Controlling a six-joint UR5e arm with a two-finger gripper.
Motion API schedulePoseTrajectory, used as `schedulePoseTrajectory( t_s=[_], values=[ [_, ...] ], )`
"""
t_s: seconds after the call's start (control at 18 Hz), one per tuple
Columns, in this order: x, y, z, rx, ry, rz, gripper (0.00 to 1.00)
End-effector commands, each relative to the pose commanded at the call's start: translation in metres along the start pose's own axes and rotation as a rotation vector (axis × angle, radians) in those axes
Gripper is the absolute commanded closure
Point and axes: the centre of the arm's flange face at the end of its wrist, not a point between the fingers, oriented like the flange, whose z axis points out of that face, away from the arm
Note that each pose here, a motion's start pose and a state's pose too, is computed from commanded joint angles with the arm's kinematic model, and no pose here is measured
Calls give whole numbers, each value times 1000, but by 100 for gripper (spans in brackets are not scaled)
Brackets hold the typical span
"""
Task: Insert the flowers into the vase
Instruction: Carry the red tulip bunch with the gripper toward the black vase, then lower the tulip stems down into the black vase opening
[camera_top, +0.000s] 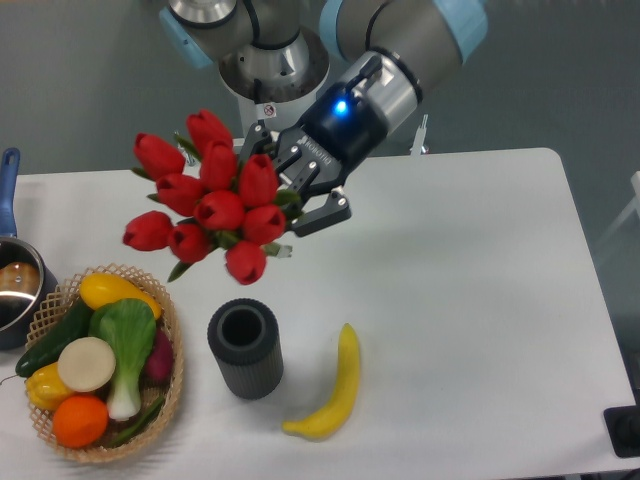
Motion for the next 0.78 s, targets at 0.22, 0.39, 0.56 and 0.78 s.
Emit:
schedulePoseTrajectory(
  t_s=[0.22,0.39,0.56,0.78],
  values=[
    [-8,12,9,104,63,17,62],
    [-13,15,11,114,69,22,62],
    [-22,21,14,174,97,26,62],
    [-35,36,17,249,121,37,62]
  ],
)
